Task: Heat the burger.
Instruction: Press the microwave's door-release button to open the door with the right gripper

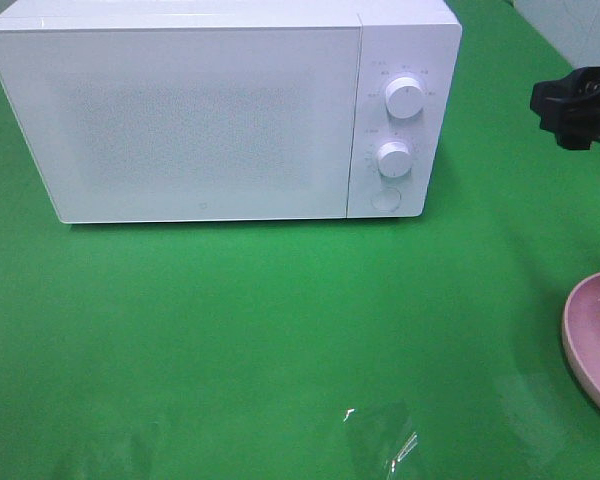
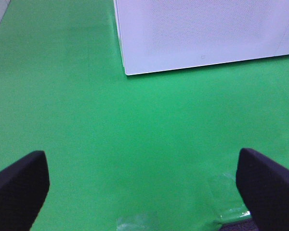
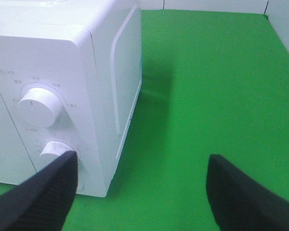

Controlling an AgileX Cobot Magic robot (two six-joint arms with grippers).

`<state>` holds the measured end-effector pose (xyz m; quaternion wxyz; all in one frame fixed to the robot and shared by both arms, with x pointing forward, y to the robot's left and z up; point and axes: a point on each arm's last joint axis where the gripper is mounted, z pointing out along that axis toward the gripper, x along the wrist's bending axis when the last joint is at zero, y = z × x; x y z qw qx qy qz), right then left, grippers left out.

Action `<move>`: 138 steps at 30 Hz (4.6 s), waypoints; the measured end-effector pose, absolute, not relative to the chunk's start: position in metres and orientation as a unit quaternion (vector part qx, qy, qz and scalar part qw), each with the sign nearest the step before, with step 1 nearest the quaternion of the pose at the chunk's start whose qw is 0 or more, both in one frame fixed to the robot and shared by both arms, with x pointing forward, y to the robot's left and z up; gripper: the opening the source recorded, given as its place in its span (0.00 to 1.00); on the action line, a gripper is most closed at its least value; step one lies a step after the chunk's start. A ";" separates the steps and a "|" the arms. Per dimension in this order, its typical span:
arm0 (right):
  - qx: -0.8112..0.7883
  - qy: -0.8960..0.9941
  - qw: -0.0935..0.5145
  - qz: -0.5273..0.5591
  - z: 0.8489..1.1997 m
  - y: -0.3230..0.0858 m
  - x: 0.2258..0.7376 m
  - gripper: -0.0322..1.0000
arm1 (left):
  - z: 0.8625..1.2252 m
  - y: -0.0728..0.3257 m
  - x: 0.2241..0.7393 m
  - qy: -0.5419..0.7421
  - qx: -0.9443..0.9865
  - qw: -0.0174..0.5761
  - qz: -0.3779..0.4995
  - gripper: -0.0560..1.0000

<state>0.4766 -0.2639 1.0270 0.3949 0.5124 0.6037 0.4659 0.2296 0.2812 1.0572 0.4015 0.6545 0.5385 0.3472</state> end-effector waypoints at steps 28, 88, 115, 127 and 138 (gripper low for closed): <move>0.490 0.577 0.477 0.447 0.969 -0.200 0.461 0.72 | 1.057 0.281 0.230 0.538 0.654 0.401 0.347 0.98; 0.719 0.284 0.146 0.617 0.906 -0.155 0.450 0.12 | 1.057 0.281 0.230 0.538 0.654 0.401 0.347 0.98; 0.789 0.133 -0.012 0.600 0.902 -0.152 0.493 0.03 | 1.057 0.281 0.230 0.538 0.654 0.401 0.347 0.98; 0.810 0.103 -0.043 0.576 0.873 -0.138 0.509 0.03 | 1.057 0.281 0.230 0.538 0.654 0.401 0.347 0.98; 0.800 0.093 -0.040 0.592 0.867 -0.134 0.534 0.03 | 1.057 0.281 0.230 0.538 0.654 0.401 0.347 0.98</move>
